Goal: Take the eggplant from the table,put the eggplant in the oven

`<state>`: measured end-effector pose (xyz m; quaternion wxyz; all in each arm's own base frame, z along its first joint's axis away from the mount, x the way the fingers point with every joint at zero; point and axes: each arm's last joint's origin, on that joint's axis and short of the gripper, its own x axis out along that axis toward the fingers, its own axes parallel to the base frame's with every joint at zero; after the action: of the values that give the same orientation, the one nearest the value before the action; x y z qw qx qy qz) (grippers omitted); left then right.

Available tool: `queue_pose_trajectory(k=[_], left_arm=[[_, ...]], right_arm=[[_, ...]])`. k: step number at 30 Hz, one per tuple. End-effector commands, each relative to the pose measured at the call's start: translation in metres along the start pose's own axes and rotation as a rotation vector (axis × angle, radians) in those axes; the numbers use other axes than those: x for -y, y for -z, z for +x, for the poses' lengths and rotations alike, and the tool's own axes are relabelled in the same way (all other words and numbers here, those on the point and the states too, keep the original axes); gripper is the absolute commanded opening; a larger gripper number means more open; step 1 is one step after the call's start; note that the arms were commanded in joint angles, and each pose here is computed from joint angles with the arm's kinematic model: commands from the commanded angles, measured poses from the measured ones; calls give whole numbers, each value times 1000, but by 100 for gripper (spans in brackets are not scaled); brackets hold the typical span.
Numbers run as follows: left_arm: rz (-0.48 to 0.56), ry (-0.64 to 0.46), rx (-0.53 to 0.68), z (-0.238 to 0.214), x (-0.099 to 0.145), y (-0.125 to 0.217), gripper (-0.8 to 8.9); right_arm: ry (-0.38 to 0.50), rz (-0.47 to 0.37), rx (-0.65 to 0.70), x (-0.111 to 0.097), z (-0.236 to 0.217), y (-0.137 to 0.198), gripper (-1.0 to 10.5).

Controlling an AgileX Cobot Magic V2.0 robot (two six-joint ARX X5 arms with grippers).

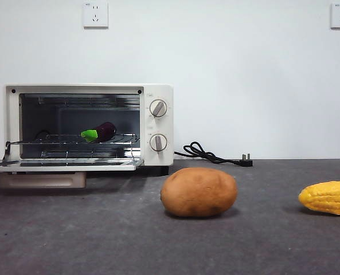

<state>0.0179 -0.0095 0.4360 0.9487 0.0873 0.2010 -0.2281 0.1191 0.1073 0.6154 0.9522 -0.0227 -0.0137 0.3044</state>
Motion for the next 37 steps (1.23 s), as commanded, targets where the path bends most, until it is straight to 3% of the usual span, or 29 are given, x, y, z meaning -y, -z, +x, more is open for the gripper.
queue_pose_trajectory(k=[1,9,13,17,31,34,37], left_arm=[[14,1,13,0,0,0,-6],[5,2,11,0,0,0,-6],[2,2,11,0,0,0,-5],[-9,2,9,0,0,0,-6],[-44,2,8,0,0,0,-6],[-44,2,7,0,0,0,-6],[-44,1,7,0,0,0,-6]], right_arm=[[50,-22,34,8,-45,-7,347],[289,-67,14,25,-120,-4,347],[299,-86,-52,26,-128,8,347],[171,-96,-174,20,-120,31,345],[-410,124,-692,-11,-68,148,332],[-466,149,-758,-14,-60,163,247],[-469,149,-784,-15,-56,169,248]])
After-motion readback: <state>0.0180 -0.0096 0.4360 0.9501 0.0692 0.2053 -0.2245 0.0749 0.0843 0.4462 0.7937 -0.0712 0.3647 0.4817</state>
